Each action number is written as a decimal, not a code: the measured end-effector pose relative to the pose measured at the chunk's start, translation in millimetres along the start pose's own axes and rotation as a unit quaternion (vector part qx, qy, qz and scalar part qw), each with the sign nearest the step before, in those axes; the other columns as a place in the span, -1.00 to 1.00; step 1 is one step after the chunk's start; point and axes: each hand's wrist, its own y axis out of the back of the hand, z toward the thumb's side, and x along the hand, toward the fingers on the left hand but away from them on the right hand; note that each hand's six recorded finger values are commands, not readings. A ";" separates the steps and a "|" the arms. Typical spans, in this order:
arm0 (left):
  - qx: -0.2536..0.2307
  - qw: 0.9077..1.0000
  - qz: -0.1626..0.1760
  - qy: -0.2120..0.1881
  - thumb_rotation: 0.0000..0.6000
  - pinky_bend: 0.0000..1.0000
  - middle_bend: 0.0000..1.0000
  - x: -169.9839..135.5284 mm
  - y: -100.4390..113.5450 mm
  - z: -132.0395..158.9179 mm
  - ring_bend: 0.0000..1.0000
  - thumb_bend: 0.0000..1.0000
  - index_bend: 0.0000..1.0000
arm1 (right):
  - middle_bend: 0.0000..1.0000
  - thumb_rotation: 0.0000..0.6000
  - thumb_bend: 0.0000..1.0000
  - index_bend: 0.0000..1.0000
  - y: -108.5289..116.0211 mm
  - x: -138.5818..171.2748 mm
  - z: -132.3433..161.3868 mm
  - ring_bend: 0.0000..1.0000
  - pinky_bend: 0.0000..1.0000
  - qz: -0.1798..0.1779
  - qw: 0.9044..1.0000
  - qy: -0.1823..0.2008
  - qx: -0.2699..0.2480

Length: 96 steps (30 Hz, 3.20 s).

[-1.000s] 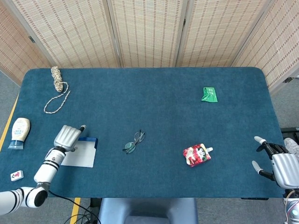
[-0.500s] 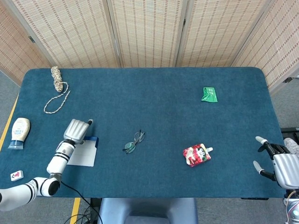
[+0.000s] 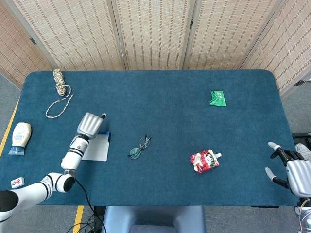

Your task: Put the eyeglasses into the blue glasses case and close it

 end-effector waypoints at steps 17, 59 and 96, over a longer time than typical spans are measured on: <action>-0.035 0.999 0.022 0.015 1.00 1.00 0.83 9.3 22.0 2.9 0.88 -0.59 -0.49 | -0.12 1.00 -0.41 -0.66 1.3 3.5 -2.4 -0.28 -0.41 -0.002 1.000 -0.002 -0.001; -0.064 0.955 -0.074 -0.281 1.00 1.00 0.83 -100.4 23.1 130.8 0.88 0.29 -0.47 | -0.09 1.00 -0.41 -0.66 -2.7 4.3 -1.2 -0.25 -0.41 0.002 1.000 -0.002 -0.002; -0.157 0.972 -0.051 -0.168 1.00 1.00 0.83 -79.0 33.3 81.2 0.88 -0.02 -0.49 | -0.09 1.00 -0.41 -0.66 -0.3 2.9 4.7 -0.24 -0.41 -0.001 1.000 0.005 0.000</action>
